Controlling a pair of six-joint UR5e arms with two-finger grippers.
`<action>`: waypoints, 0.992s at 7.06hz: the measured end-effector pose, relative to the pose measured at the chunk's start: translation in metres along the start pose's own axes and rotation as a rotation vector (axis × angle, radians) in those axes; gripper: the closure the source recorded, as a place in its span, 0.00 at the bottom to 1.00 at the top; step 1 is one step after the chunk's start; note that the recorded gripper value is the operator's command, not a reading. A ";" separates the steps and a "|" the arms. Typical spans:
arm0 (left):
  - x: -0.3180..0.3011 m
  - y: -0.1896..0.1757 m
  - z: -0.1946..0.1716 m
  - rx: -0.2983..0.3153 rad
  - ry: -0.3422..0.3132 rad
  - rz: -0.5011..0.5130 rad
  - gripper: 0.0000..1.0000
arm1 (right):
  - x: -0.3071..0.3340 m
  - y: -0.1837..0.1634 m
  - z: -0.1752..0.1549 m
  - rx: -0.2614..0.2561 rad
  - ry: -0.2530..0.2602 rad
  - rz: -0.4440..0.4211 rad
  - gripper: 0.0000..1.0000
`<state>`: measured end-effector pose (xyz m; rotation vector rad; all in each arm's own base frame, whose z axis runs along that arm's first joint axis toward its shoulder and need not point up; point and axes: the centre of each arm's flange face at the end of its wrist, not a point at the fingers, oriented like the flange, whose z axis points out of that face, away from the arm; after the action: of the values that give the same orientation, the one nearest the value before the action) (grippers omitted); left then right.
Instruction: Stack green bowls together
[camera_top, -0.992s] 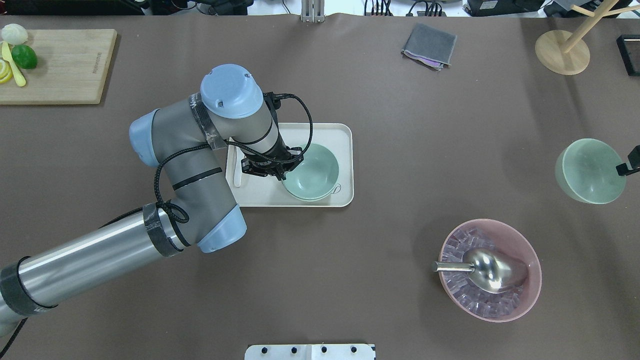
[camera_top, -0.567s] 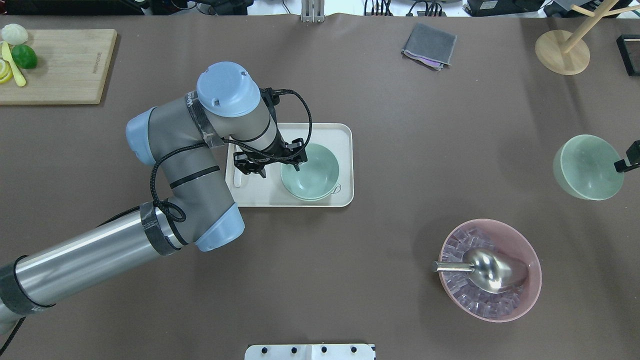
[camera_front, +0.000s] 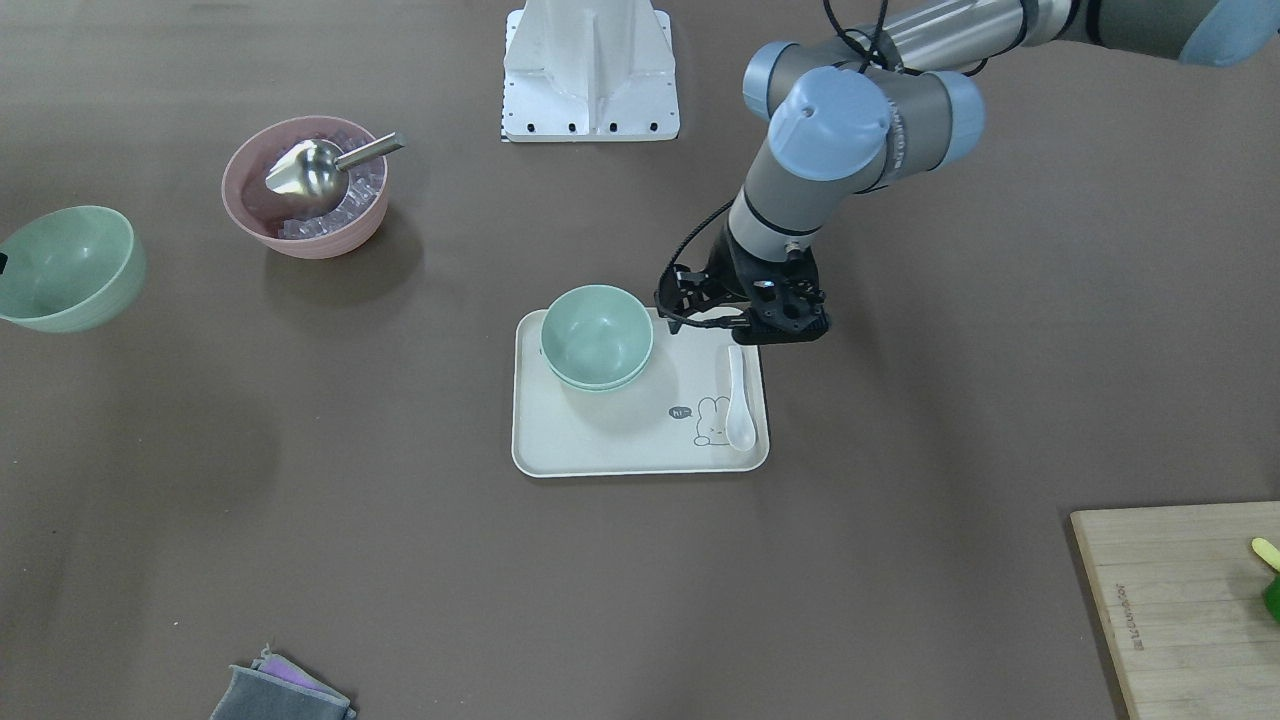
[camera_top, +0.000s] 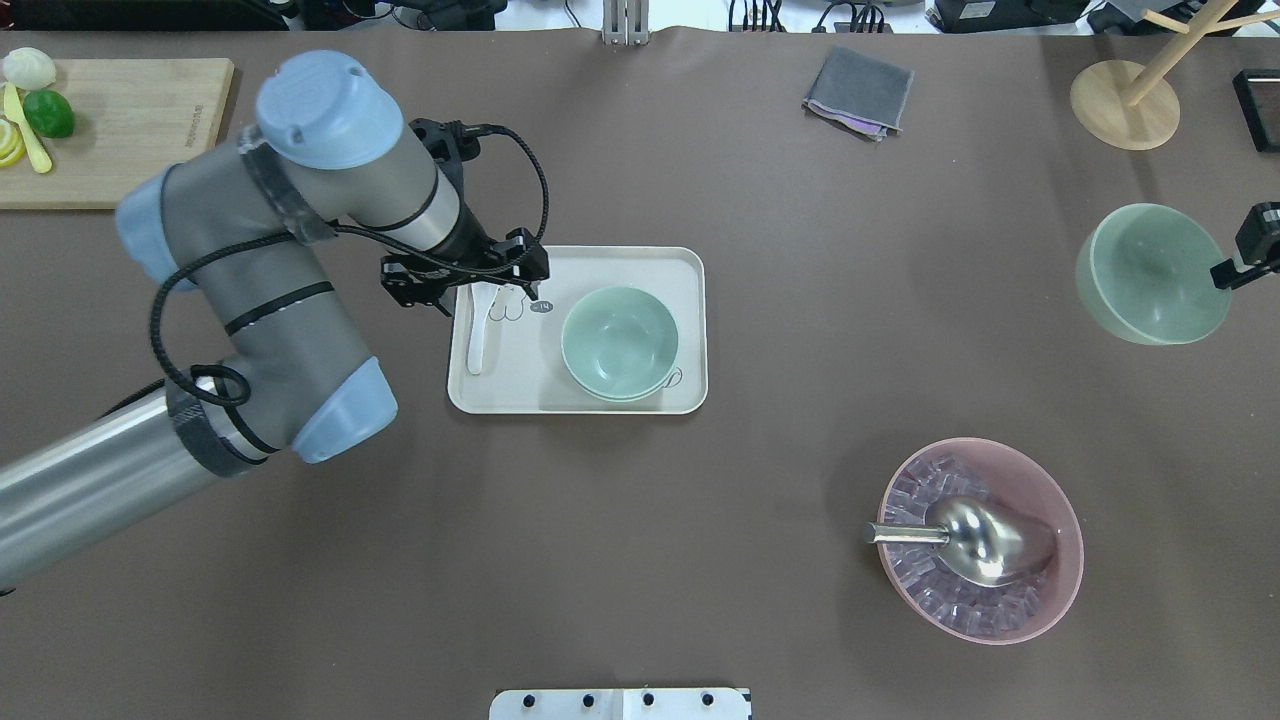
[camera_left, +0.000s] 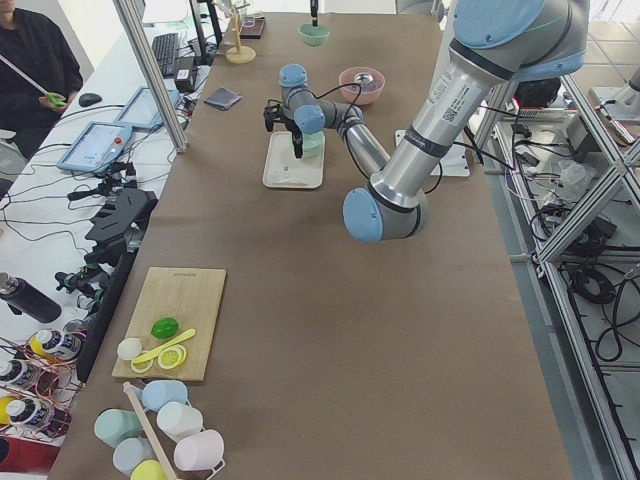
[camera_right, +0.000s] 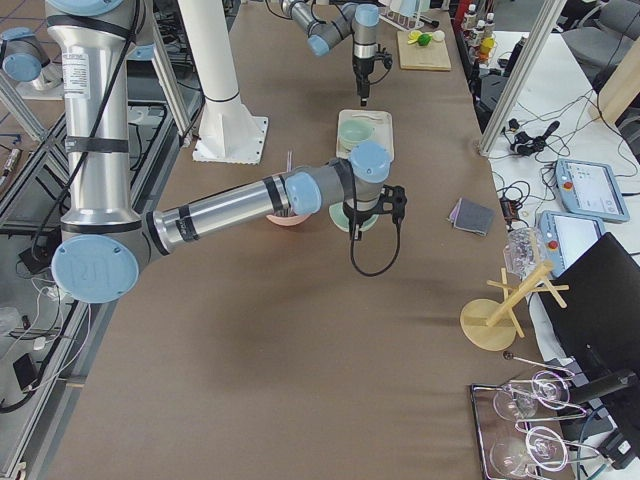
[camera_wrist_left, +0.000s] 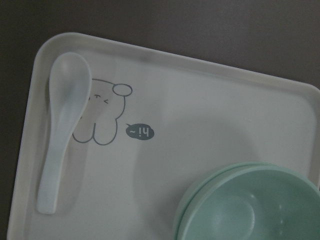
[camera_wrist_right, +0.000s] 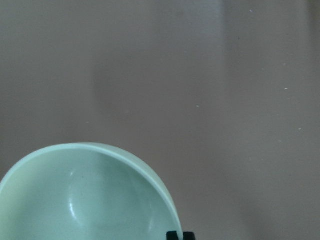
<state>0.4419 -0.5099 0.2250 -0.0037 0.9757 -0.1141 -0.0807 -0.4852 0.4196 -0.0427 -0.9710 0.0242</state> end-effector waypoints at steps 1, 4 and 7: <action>-0.025 -0.003 -0.018 0.012 -0.001 0.028 0.02 | -0.057 -0.008 -0.009 -0.017 0.011 0.017 1.00; -0.075 -0.006 -0.047 0.044 -0.011 0.073 0.02 | -0.240 0.001 0.038 -0.048 0.065 0.041 1.00; -0.124 -0.006 -0.056 0.055 -0.045 0.137 0.02 | -0.336 0.018 0.099 -0.039 0.066 -0.021 1.00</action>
<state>0.3264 -0.5014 0.2963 0.1101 0.9247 -0.0148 -0.3520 -0.4782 0.1975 -0.0688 -0.9056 -0.0155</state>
